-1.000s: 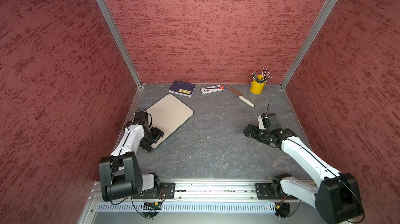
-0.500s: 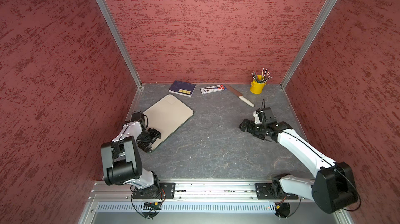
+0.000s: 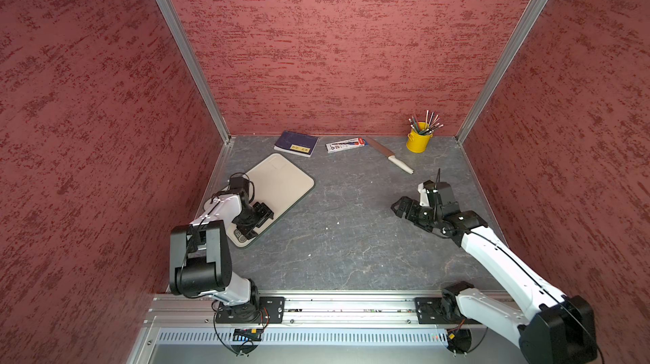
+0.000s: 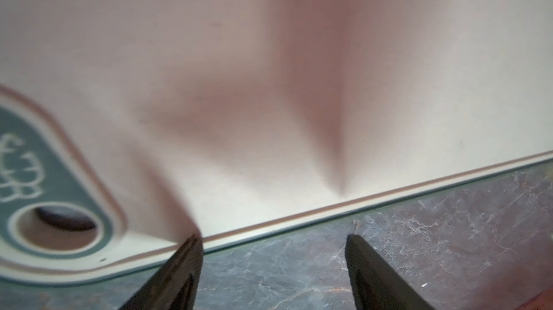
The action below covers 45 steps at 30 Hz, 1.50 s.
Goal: Align the knife with the edge of the cutting board
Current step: Adjust the work surface at the center of the board.
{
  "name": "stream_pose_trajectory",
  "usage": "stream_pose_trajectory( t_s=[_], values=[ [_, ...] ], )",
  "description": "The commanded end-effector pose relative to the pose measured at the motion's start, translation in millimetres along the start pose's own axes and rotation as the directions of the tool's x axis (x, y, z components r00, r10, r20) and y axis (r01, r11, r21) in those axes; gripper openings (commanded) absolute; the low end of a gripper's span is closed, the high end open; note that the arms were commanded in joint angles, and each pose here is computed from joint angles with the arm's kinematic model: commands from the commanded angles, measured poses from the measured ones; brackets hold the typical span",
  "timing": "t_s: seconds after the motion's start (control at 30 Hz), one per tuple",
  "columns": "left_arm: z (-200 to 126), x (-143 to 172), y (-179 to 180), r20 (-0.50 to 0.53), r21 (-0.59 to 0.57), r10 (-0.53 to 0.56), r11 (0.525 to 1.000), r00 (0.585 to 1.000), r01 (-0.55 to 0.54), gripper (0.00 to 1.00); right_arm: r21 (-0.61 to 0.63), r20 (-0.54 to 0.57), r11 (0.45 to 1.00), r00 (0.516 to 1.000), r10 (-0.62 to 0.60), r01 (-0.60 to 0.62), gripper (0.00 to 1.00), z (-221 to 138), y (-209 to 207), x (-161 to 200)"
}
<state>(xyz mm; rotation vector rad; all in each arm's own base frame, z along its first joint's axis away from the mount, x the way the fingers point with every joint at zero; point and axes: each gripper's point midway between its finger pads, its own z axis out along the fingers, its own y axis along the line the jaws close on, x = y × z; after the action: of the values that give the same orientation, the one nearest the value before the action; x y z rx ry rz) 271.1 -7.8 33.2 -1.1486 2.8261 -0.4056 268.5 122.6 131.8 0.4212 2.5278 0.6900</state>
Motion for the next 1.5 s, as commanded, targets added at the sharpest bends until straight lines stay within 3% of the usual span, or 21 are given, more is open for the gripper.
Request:
stream_pose_trajectory(
  t_s=[0.0,0.17,0.43,0.6,0.8,0.97,1.1,1.47],
  values=[
    [19,44,5,-0.143,-0.05,0.023,0.998,0.989,-0.03,0.78,0.005,-0.001,1.0,1.0,0.006,-0.006,0.98,7,-6,6],
    [6,41,-1,-0.096,-0.047,0.029,0.998,0.995,-0.034,0.78,-0.008,-0.019,1.0,1.0,-0.01,0.01,0.98,16,2,-1],
    [-47,-26,-6,0.059,0.043,-0.071,0.997,0.996,0.069,0.78,-0.093,-0.112,0.993,0.99,-0.083,0.073,0.98,56,62,-34],
    [-49,-34,-4,0.057,0.043,-0.125,0.991,0.99,0.123,0.78,-0.113,-0.267,0.97,0.934,-0.237,0.214,0.98,118,125,-35],
    [-37,-22,19,0.042,0.0,-0.182,0.983,0.982,0.183,0.78,0.012,-0.335,0.93,0.878,-0.343,0.368,0.98,199,175,-41],
    [-31,-10,20,-0.002,0.003,-0.202,0.979,0.979,0.202,0.78,0.098,-0.29,0.907,0.884,-0.367,0.409,0.97,248,191,-50],
    [-36,-7,17,0.001,0.021,-0.189,0.982,0.982,0.189,0.79,0.136,-0.211,0.887,0.888,-0.409,0.441,0.98,267,200,-50],
    [-48,-17,28,0.011,-0.027,-0.124,0.992,0.992,0.124,0.8,0.314,-0.185,0.726,0.79,-0.585,0.612,0.98,298,180,-33]
  ],
)
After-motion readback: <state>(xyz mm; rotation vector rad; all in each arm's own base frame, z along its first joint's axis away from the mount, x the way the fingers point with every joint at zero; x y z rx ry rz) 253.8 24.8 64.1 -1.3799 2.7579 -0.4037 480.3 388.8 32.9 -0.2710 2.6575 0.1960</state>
